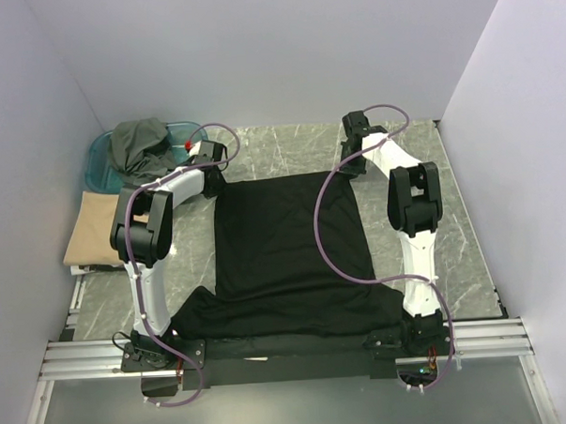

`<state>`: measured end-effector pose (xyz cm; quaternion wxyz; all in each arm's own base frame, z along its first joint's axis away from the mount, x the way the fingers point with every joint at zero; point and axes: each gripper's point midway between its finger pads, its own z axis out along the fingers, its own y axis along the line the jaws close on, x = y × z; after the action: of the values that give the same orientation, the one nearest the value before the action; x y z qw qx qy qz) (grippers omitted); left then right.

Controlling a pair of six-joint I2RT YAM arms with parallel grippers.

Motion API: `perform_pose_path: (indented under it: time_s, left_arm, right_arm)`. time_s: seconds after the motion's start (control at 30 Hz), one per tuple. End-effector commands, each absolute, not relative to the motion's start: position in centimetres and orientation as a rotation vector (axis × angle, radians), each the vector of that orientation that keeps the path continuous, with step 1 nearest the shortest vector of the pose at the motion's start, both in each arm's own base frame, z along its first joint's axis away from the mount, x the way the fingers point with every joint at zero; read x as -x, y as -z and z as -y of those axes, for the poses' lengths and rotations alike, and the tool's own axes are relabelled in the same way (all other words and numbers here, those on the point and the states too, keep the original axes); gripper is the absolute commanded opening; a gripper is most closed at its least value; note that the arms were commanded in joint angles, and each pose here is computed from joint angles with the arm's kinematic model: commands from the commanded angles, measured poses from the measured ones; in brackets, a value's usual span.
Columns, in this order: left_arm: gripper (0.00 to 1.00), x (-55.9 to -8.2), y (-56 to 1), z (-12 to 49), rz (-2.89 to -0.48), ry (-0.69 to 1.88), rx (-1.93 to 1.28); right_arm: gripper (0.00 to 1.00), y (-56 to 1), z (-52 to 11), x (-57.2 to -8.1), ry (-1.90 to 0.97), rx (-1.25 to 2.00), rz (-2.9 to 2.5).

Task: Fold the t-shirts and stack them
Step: Flatten the tshirt out

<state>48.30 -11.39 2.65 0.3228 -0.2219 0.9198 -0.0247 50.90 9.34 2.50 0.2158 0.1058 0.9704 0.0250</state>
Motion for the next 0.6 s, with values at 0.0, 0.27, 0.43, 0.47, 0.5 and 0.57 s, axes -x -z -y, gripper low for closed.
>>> perform_pose_path:
  time_s: [0.0,0.27,0.43,0.47,0.5,0.57]
  left_arm:
    - [0.01,-49.4,-5.9,11.1,-2.351,0.058,0.547]
    - [0.01,-51.1,-18.3,10.8,-2.096,0.141,0.517]
    - [0.01,-49.3,-26.5,11.4,-1.917,0.208,0.469]
    - [0.01,-48.2,-29.2,11.5,-1.86,0.216,0.464]
    - [0.01,-47.7,-30.6,11.6,-1.829,0.218,0.459]
    - [0.01,-45.6,-34.9,11.8,-1.741,0.248,0.433]
  right_arm:
    - [0.0,-3.2,-9.3,-51.8,-0.07,-0.27,-2.666]
    - [0.0,-16.3,-9.0,-52.9,-0.116,-0.184,-2.362]
    - [0.0,-26.9,-8.1,-49.9,-0.148,-0.176,-2.15]
    - [0.0,-28.1,-8.1,-49.3,-0.152,-0.171,-2.129]
    - [0.0,-30.5,-7.8,-48.1,-0.162,-0.172,-2.087]
    - [0.0,-32.8,-7.8,-46.7,-0.184,-0.16,-2.045]
